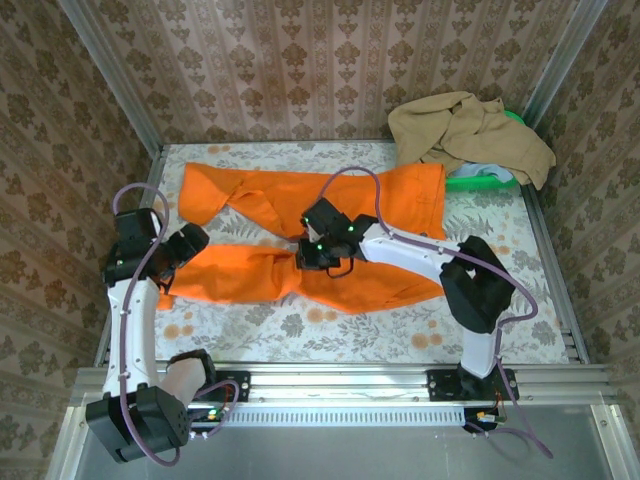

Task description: Fold and stack the trousers

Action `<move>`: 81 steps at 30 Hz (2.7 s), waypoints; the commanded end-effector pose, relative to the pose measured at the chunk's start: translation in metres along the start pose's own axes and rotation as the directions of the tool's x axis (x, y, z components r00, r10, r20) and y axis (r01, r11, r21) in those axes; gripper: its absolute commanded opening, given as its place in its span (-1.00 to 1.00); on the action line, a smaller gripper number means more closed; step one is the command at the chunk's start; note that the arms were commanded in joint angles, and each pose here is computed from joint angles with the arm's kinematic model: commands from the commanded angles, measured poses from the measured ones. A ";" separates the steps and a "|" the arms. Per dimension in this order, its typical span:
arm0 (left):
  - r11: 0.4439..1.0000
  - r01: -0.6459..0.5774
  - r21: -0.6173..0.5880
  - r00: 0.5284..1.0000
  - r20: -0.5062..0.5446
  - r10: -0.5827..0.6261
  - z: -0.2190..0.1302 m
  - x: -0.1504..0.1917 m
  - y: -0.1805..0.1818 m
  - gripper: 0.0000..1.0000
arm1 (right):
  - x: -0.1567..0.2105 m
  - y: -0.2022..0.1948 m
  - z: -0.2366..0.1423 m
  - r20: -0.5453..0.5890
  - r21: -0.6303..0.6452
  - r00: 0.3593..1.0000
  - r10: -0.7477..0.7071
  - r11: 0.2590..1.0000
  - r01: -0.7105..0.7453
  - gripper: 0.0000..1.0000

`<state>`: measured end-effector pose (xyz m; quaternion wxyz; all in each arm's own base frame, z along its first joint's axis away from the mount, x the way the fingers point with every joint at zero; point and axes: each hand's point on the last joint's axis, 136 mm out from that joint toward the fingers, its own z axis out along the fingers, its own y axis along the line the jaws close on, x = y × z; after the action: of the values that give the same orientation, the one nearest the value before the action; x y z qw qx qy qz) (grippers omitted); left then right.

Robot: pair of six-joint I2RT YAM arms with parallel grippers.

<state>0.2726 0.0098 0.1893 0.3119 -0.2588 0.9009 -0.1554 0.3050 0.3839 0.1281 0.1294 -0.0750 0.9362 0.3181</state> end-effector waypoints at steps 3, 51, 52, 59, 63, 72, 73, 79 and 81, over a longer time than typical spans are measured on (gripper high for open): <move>0.999 -0.051 -0.001 0.999 -0.010 0.051 0.002 -0.005 -0.006 0.68 | -0.073 0.032 -0.015 0.079 -0.117 0.997 0.012 0.993 -0.003 -1.00; 0.841 -0.529 -0.114 0.837 -0.234 0.495 0.088 0.058 -0.064 -1.00 | 0.130 -0.309 -0.137 0.274 0.498 0.781 0.561 0.612 -0.615 0.36; 0.842 -0.528 -0.109 0.838 -0.227 0.496 0.085 0.055 -0.068 -1.00 | 0.132 -0.312 -0.138 0.277 0.509 0.776 0.567 0.598 -0.619 0.24; 0.841 -0.542 0.004 0.822 -0.206 0.531 0.059 0.048 -0.099 -1.00 | 0.110 -0.319 -0.170 0.402 0.424 0.719 0.567 0.581 -0.695 -1.00; 0.820 -0.568 0.065 0.797 -0.205 0.568 0.037 0.051 -0.112 -1.00 | 0.107 -0.323 -0.233 0.574 0.379 0.636 0.515 0.521 -0.765 -1.00; 0.715 -0.569 0.405 0.660 -0.294 0.692 0.020 0.100 -0.173 -1.00 | 0.128 -0.372 -0.305 0.745 0.214 0.370 0.555 0.327 -0.921 -1.00; 0.708 -0.566 0.423 0.648 -0.303 0.699 0.025 0.100 -0.180 -1.00 | 0.130 -0.378 -0.302 0.745 0.205 0.356 0.564 0.314 -0.927 -1.00; 0.691 -0.612 0.386 0.549 -0.422 0.722 0.112 0.087 -0.188 -0.51 | 0.132 -0.395 -0.286 0.734 0.173 0.320 0.599 0.290 -0.941 -0.92; 0.718 -0.616 0.324 0.570 -0.445 0.691 0.129 0.066 -0.187 -0.07 | 0.131 -0.394 -0.285 0.730 0.174 0.332 0.597 0.307 -0.936 -0.81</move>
<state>0.3651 -0.2149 0.1565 0.1280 0.1676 0.9602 -0.1834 0.2062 -0.1079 0.0793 0.2076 0.5539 0.8055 0.0364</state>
